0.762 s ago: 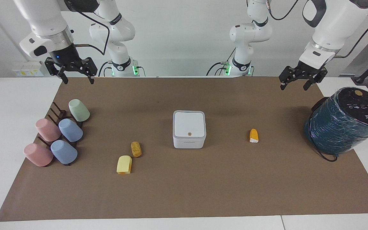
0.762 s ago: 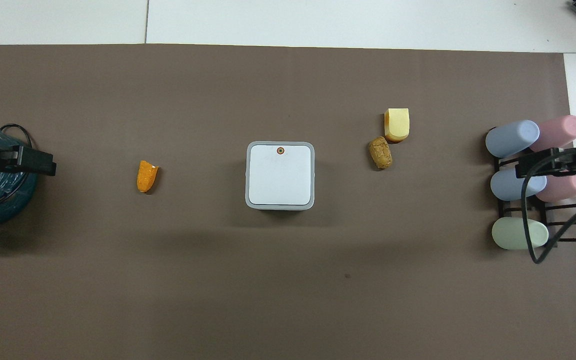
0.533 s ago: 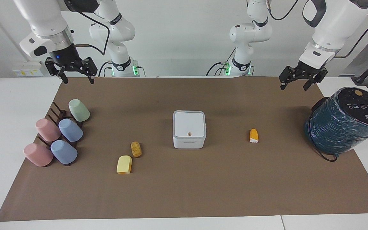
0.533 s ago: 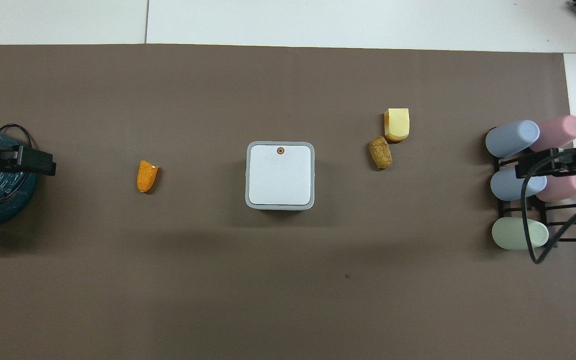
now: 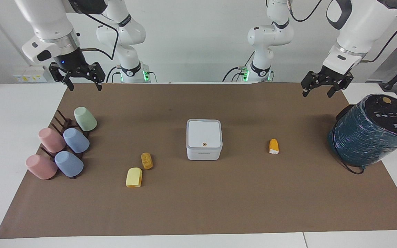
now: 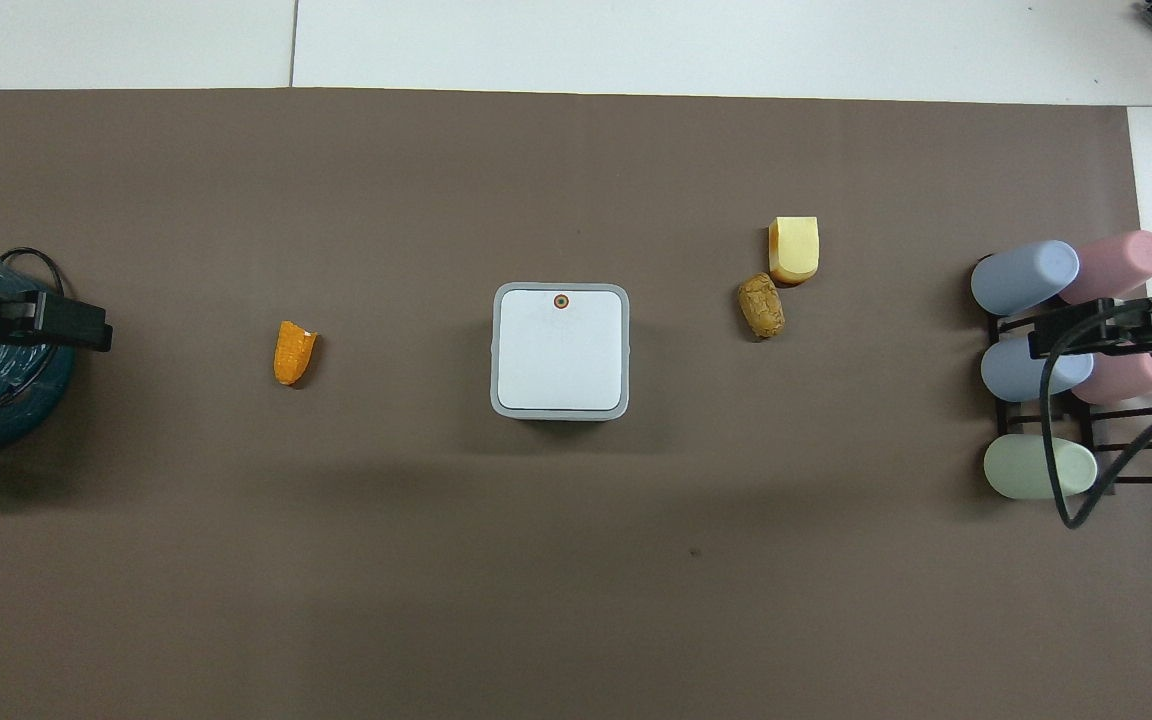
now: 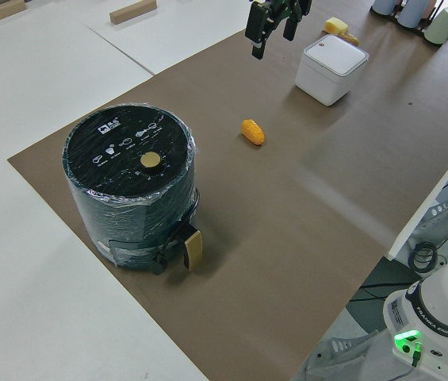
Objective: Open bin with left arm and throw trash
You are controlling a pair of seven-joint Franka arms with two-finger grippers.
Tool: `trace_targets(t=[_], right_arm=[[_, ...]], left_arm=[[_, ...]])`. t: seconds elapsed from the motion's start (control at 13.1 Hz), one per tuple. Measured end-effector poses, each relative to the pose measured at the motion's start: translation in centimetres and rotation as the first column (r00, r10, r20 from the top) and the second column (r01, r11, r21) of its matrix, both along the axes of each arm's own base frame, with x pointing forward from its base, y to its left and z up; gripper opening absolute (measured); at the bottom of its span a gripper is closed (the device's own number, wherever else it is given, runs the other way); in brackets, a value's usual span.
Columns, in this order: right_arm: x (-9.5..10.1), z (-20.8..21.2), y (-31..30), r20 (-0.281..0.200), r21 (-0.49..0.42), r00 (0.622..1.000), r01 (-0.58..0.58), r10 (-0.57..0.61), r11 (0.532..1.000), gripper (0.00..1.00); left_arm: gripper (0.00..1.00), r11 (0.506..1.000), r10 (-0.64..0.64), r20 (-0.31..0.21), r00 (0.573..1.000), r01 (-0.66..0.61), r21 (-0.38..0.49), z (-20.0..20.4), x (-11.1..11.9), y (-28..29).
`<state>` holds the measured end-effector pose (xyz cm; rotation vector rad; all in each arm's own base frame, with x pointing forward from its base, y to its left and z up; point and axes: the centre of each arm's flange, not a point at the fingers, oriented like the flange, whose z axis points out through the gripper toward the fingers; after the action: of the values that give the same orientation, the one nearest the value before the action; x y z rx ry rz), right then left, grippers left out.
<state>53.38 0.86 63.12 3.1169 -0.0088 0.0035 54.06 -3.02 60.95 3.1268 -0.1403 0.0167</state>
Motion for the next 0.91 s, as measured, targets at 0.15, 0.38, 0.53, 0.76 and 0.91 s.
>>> trace_targets(t=[0.15, 0.38, 0.53, 0.76, 0.91], right_arm=[[-0.01, -0.12, -0.01, -0.003, 0.0, 1.0, 0.0, 0.0, 1.0, 1.0], [-0.01, -0.2, -0.04, -0.004, 0.0, 1.0, 0.001, -0.001, 1.0, 1.0], [0.0, -0.29, -0.04, -0.005, 0.0, 1.0, 0.001, -0.001, 1.0, 1.0], [0.21, -0.7, -0.13, 0.005, 0.0, 1.0, 0.002, -0.002, 1.0, 1.0], [0.28, -0.9, -0.35, 0.008, 0.0, 1.0, 0.006, -0.006, 1.0, 1.0]], left_arm=[[1.0, 1.0, 0.0, -0.002, 1.0, 0.0, 0.0, -0.03, -0.02, -0.02], [1.0, 1.0, 0.0, -0.003, 1.0, 0.0, 0.0, -0.04, -0.03, -0.02], [1.0, 1.0, 0.0, -0.003, 1.0, 0.0, 0.0, -0.04, -0.03, -0.02], [1.0, 1.0, 0.0, -0.003, 1.0, 0.0, 0.0, -0.05, -0.03, -0.02], [1.0, 1.0, 0.0, -0.003, 1.0, 0.0, 0.0, -0.05, -0.03, 0.0]])
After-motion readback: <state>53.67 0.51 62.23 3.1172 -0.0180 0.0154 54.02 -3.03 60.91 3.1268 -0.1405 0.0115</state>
